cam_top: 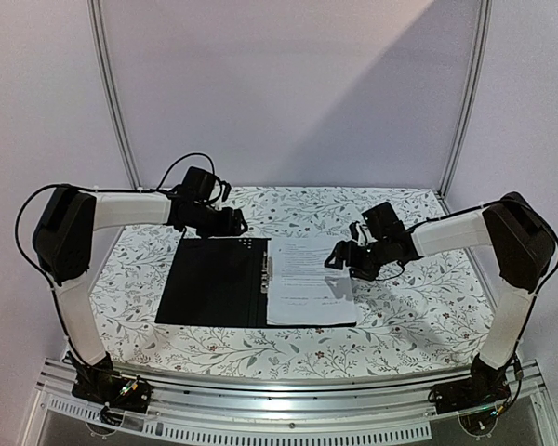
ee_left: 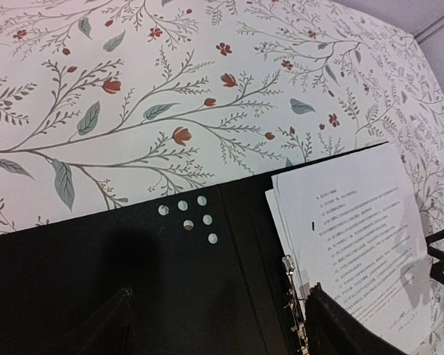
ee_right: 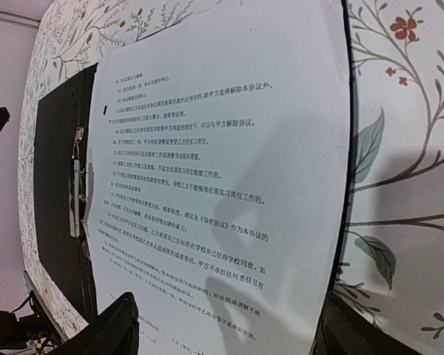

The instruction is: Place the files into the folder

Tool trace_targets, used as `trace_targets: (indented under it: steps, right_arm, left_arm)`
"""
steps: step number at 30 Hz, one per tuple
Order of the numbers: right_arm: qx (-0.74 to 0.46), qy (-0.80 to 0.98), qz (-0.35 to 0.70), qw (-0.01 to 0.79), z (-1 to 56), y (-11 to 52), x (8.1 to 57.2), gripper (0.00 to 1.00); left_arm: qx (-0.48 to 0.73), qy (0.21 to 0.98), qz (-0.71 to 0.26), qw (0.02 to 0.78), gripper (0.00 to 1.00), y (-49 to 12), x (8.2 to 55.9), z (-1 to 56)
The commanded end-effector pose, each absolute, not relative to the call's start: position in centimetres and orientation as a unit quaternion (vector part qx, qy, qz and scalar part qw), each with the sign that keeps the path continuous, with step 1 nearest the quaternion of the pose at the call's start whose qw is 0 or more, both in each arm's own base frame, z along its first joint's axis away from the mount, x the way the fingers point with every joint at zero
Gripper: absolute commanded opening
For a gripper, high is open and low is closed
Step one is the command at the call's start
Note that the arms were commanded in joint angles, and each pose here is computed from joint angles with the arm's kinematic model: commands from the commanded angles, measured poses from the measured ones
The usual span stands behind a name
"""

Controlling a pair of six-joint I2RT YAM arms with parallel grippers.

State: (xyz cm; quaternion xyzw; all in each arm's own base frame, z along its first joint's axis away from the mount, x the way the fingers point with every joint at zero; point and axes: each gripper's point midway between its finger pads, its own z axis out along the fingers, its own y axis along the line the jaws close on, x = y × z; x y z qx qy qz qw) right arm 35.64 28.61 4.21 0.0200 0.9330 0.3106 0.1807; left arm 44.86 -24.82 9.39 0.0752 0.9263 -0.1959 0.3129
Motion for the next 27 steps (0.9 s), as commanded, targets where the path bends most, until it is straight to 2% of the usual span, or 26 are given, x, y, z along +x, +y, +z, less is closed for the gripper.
trace_targets:
  steps: [1,15,27]
  right_arm:
    - [-0.001,0.939,0.3,0.17,3.6,29.4,35.2,0.8]
    - [-0.016,0.945,0.273,0.179,4.1,29.6,35.3,0.81]
    - [-0.029,0.952,0.238,0.189,4.6,29.0,35.9,0.88]
  left_arm:
    - [0.073,0.923,-0.201,0.319,0.78,-24.8,45.3,10.3]
    - [0.075,0.925,-0.206,0.311,0.78,-25.2,45.0,9.9]
    - [0.099,0.92,-0.252,0.285,0.78,-27.9,44.5,6.6]
